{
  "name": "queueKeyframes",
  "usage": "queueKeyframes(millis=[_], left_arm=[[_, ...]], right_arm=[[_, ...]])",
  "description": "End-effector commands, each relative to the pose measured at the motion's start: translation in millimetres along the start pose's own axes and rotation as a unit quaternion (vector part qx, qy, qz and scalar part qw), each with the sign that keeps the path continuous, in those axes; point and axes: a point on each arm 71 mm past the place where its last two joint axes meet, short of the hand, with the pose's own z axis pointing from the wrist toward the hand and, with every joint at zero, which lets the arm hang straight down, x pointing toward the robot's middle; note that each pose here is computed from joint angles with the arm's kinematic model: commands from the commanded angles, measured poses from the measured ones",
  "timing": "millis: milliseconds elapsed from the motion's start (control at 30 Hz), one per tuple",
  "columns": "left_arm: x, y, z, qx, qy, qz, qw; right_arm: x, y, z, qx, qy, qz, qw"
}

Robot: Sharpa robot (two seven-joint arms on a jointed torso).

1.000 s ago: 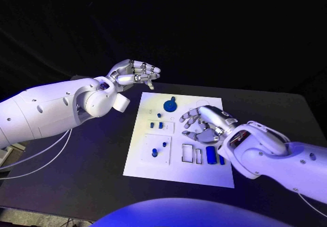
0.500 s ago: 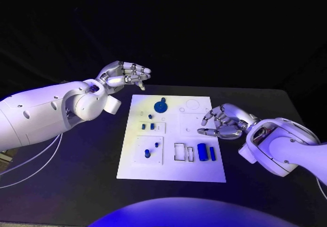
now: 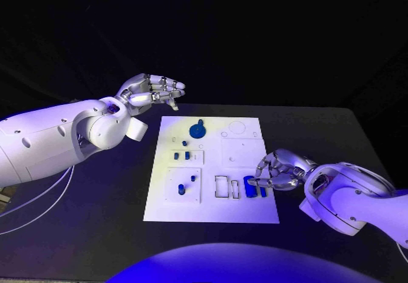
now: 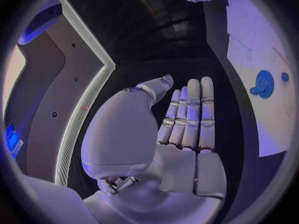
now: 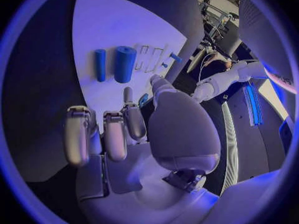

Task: Assemble the parts on the task board

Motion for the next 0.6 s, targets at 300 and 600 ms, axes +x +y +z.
queueKeyframes(millis=[300,600], left_arm=[[0.6,-1.7,-1.2,0.005,0.001,-0.005,1.000],[0.7,-1.8,-1.7,0.005,0.002,-0.005,1.000]], right_arm=[[7.4,-1.1,2.9,0.026,-0.010,-0.053,0.998],[14.8,-1.6,9.3,0.034,-0.004,-0.063,0.997]])
